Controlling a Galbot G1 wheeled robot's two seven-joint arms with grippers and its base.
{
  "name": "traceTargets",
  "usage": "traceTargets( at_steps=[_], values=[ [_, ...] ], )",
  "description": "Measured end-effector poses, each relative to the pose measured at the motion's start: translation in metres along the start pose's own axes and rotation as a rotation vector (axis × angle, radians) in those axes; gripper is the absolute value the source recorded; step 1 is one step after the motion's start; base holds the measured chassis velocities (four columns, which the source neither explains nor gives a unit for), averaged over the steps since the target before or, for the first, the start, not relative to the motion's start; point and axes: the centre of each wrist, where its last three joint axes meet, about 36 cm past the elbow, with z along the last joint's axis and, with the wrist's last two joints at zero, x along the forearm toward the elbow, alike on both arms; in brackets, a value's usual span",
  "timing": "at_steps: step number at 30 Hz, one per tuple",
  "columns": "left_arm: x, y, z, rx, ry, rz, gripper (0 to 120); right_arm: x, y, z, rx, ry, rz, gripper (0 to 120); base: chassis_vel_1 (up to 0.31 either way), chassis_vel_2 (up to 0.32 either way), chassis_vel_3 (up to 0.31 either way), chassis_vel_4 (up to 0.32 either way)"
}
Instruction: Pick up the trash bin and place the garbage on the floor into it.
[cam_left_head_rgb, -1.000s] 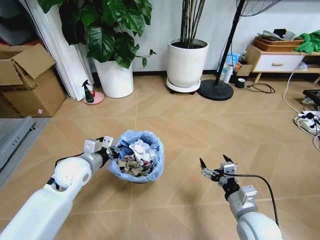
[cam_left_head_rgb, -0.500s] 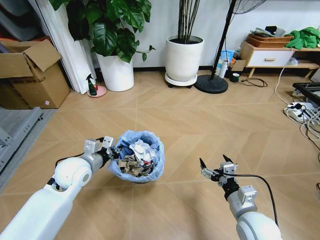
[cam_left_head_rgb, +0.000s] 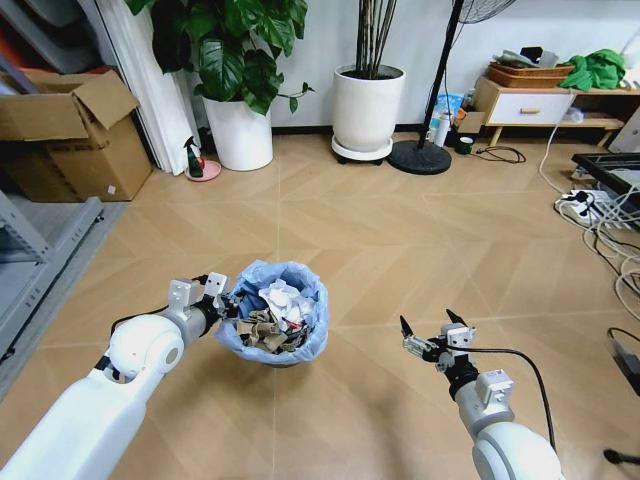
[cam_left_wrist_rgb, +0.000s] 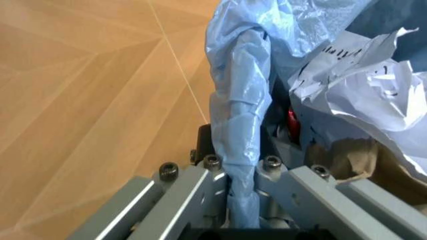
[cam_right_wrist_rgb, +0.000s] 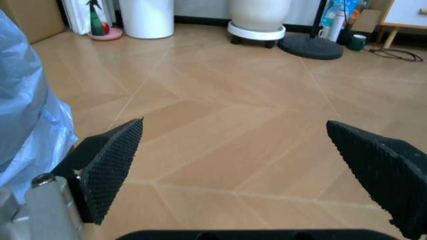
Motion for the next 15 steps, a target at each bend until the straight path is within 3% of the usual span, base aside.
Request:
traceTargets(
  at_steps=[10, 15],
  values=[
    [-0.0021, -0.0006, 0.0011, 0.007, 0.001, 0.001, 0, -0.0014, 0.0001, 0.0024, -0.003, 0.002, -0.003, 100, 0.209, -0.206, -0.216, 0.213],
    [-0.0025, -0.0018, 0.0023, 0.012, 0.002, -0.004, 0, -0.0021, -0.0002, 0.0031, -0.014, -0.004, -0.005, 100, 0.106, -0.113, -0.100, 0.107]
  ],
)
